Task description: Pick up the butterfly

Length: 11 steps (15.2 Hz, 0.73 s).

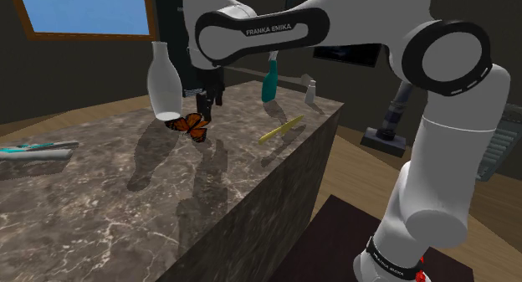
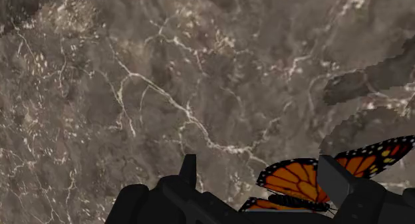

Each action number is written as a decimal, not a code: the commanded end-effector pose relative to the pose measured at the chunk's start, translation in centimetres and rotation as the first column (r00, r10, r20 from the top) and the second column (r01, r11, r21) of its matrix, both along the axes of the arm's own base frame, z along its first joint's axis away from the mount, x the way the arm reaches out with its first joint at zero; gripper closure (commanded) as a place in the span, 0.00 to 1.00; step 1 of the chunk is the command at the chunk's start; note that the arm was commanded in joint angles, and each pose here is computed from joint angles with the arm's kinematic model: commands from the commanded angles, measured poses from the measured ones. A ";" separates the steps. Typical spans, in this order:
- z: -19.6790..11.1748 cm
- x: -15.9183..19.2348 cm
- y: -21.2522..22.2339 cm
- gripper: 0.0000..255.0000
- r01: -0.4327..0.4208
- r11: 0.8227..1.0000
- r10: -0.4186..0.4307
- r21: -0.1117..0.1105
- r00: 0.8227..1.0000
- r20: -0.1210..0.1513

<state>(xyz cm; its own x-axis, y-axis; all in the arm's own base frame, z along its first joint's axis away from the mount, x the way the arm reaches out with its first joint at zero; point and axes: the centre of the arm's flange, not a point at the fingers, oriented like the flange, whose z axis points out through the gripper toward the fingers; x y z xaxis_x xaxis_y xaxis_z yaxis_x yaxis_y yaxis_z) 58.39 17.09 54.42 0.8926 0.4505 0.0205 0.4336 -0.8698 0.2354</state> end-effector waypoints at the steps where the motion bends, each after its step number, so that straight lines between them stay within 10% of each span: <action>1: -0.2 1.7 1.9 0.00 -0.032 0.999 0.032 -0.016 0.999 0.014; 11: -2.4 6.9 8.7 0.00 -0.136 0.988 0.140 -0.070 0.988 0.056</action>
<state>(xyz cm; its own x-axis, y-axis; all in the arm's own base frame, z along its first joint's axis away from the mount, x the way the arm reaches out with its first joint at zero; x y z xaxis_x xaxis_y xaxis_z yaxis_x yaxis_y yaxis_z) 65.21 25.68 52.53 0.8205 0.5703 0.0381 0.5310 -0.7853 0.3183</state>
